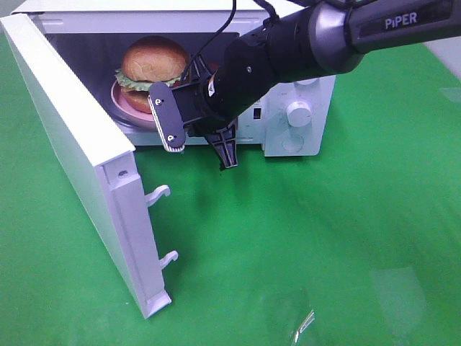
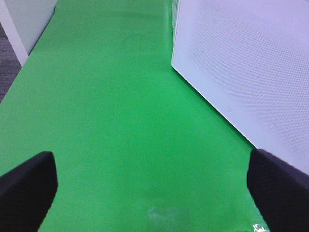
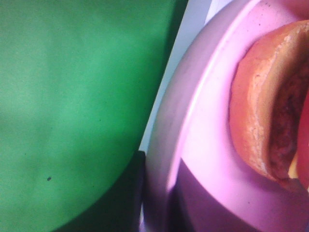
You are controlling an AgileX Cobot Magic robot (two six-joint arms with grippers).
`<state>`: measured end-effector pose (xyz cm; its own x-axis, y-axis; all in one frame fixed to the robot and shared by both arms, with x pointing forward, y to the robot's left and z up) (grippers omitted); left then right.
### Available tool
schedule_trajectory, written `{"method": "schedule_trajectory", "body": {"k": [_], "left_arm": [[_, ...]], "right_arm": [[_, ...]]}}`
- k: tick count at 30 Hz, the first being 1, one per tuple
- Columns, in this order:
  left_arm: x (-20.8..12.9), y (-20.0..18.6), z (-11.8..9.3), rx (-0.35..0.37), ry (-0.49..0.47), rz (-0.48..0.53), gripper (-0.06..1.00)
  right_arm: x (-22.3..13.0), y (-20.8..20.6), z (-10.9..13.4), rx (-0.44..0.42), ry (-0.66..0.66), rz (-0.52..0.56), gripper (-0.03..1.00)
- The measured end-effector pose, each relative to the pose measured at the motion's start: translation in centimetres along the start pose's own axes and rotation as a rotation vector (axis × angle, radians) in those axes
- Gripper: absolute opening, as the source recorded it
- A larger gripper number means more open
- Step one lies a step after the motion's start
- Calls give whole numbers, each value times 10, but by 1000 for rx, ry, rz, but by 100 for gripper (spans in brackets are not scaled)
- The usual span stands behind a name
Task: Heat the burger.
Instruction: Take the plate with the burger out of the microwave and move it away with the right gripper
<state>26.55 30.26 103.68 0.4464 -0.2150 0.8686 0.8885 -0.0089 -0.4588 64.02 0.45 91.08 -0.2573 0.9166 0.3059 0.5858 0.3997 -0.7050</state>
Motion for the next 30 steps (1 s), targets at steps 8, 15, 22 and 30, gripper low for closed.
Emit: {"method": "schedule_trajectory", "body": {"k": [8, 15, 22, 30], "left_arm": [[0, 0, 0, 0, 0, 0, 99], [0, 0, 0, 0, 0, 0, 99], [0, 0, 0, 0, 0, 0, 99], [0, 0, 0, 0, 0, 0, 99]], "right_arm": [[-2, -11, 6, -18, -8, -20, 10], [-6, -25, 15, -25, -20, -32, 10], [-9, -36, 32, 4, -34, -28, 10], [-15, -55, 40, 8, -40, -29, 10]]}}
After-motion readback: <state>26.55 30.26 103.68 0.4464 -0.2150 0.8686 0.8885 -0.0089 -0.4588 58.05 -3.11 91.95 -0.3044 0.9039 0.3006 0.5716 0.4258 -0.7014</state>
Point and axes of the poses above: a point on each arm's last joint axis where the gripper is mounted, y pointing out along that axis toward the gripper, z along the wrist's bending axis when the last joint is at zero, x = y × z, the point moved 4 cm from there along y, pointing out along that axis toward the gripper, and after that the axes turned 14 degrees about y, right-handed, at the moved point
